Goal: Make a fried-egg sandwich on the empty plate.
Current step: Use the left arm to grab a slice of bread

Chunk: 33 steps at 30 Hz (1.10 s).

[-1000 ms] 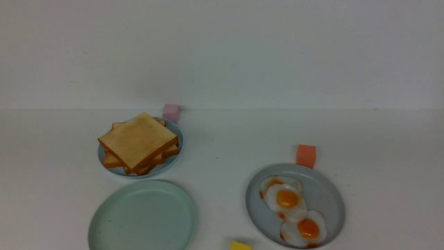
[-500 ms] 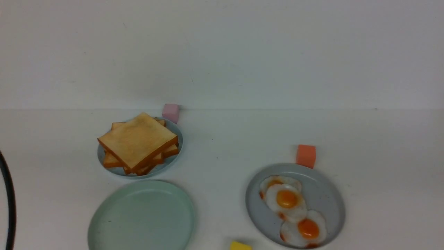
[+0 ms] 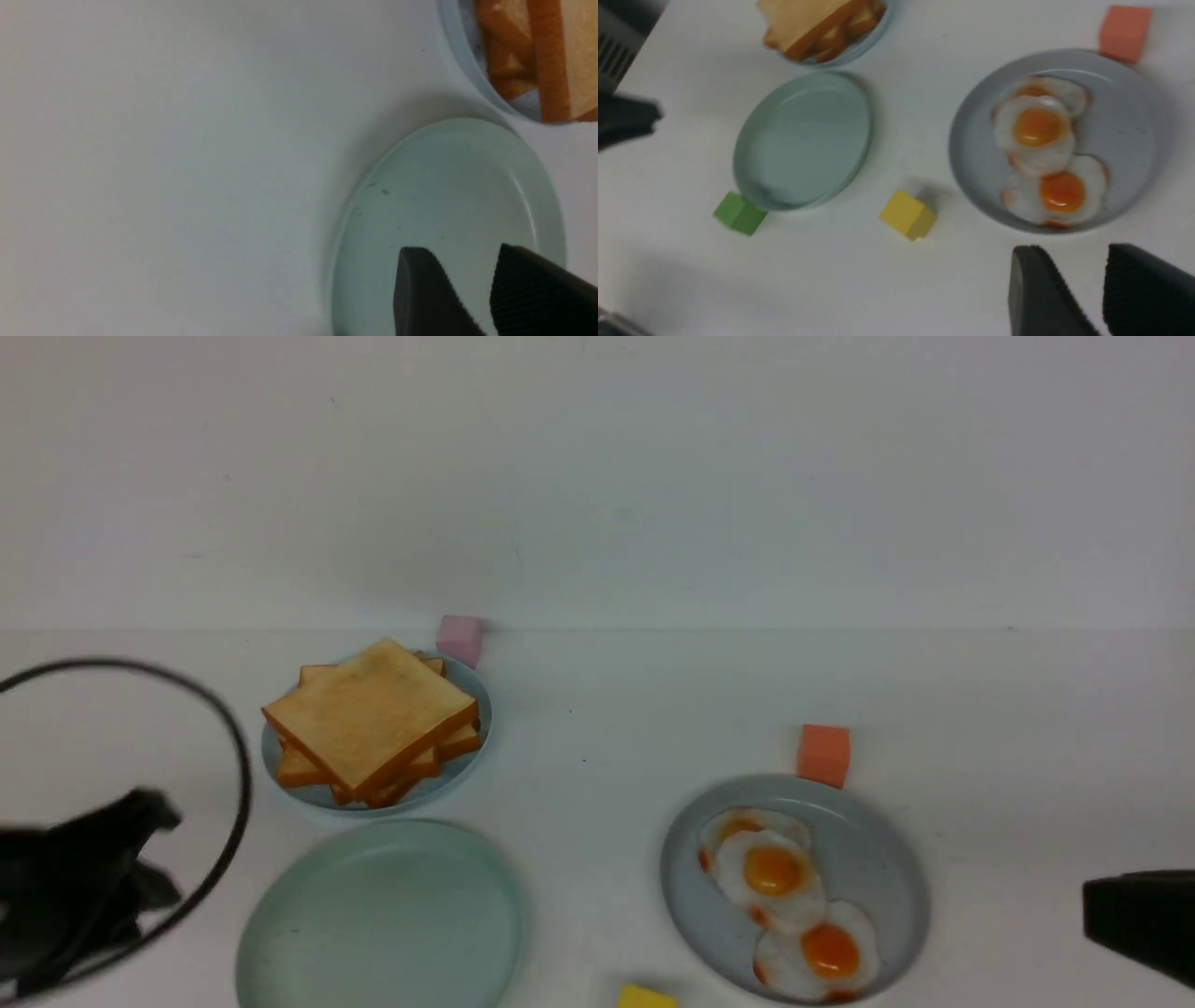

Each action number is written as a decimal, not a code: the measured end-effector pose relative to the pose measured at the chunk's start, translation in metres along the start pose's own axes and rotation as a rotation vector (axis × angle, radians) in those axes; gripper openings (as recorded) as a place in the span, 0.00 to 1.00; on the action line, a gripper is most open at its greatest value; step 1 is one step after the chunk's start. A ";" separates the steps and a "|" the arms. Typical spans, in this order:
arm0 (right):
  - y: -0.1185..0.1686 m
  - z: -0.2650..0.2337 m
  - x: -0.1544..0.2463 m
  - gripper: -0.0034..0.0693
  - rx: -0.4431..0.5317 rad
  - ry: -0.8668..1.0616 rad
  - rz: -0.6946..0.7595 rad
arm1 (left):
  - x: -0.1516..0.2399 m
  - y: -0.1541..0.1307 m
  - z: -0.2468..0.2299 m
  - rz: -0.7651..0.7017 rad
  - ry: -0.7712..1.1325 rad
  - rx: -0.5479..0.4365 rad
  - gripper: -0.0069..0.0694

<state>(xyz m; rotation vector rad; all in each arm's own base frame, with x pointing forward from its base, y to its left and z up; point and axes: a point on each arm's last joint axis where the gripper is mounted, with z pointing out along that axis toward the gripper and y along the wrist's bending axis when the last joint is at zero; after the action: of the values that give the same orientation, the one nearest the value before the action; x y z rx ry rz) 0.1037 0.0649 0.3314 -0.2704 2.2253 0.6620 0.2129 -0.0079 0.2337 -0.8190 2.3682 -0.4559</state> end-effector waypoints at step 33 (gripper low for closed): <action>0.003 0.000 -0.009 0.38 -0.028 -0.096 0.052 | -0.159 -0.048 0.146 0.138 0.231 0.042 0.63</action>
<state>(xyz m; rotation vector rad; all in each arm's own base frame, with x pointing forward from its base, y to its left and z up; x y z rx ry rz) 0.1081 0.0674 0.3391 -0.1914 2.1389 0.7193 0.4275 0.0406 0.2103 -0.6065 2.5974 -0.5672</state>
